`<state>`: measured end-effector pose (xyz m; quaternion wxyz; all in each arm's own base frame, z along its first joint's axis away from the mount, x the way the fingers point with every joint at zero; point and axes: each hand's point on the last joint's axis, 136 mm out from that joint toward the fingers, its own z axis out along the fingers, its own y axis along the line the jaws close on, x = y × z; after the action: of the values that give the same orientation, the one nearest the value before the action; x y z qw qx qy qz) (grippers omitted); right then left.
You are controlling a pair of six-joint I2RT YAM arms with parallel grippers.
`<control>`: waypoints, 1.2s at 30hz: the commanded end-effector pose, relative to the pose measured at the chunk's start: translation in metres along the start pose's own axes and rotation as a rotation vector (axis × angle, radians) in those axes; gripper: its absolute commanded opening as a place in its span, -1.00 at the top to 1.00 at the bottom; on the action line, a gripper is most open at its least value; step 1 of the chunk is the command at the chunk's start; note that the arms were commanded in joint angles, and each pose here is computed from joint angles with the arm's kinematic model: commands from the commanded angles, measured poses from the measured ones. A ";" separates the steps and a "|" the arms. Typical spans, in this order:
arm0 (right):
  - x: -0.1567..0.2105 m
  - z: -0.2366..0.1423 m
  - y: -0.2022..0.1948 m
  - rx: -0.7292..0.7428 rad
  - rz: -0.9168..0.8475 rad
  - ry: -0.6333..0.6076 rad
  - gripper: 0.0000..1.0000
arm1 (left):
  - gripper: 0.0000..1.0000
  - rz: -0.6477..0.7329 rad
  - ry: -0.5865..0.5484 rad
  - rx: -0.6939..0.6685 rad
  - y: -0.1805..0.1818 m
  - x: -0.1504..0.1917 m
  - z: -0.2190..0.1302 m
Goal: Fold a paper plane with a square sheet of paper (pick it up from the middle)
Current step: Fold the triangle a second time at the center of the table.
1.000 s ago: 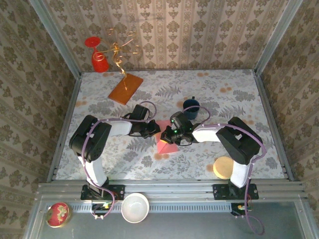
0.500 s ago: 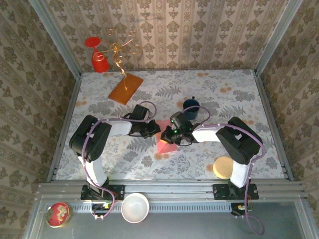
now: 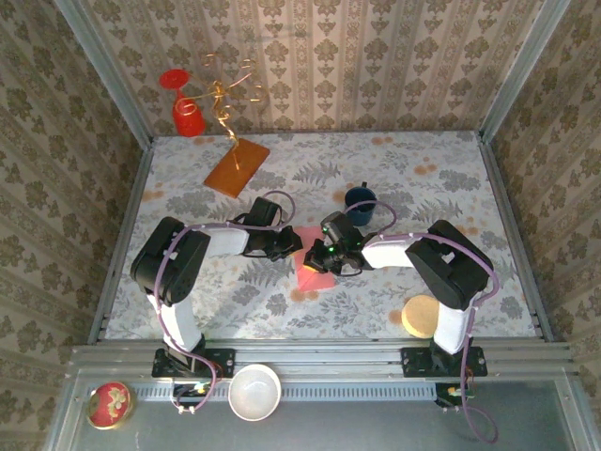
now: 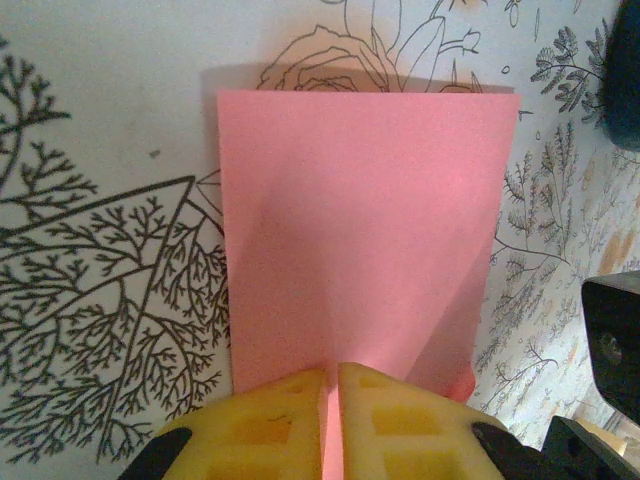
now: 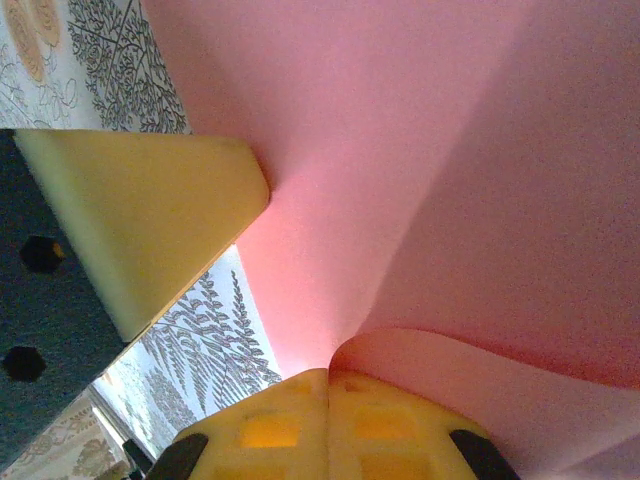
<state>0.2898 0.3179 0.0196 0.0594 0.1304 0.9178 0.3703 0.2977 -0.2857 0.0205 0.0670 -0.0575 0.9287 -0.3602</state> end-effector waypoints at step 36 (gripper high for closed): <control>0.006 0.009 -0.009 0.057 0.021 0.051 0.38 | 0.49 -0.043 -0.186 -0.063 0.010 -0.039 -0.079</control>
<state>0.2928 0.3255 0.0223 0.0476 0.1251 0.9174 0.3747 0.3272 -0.2359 0.0753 0.1394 -0.1079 0.9206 -0.3484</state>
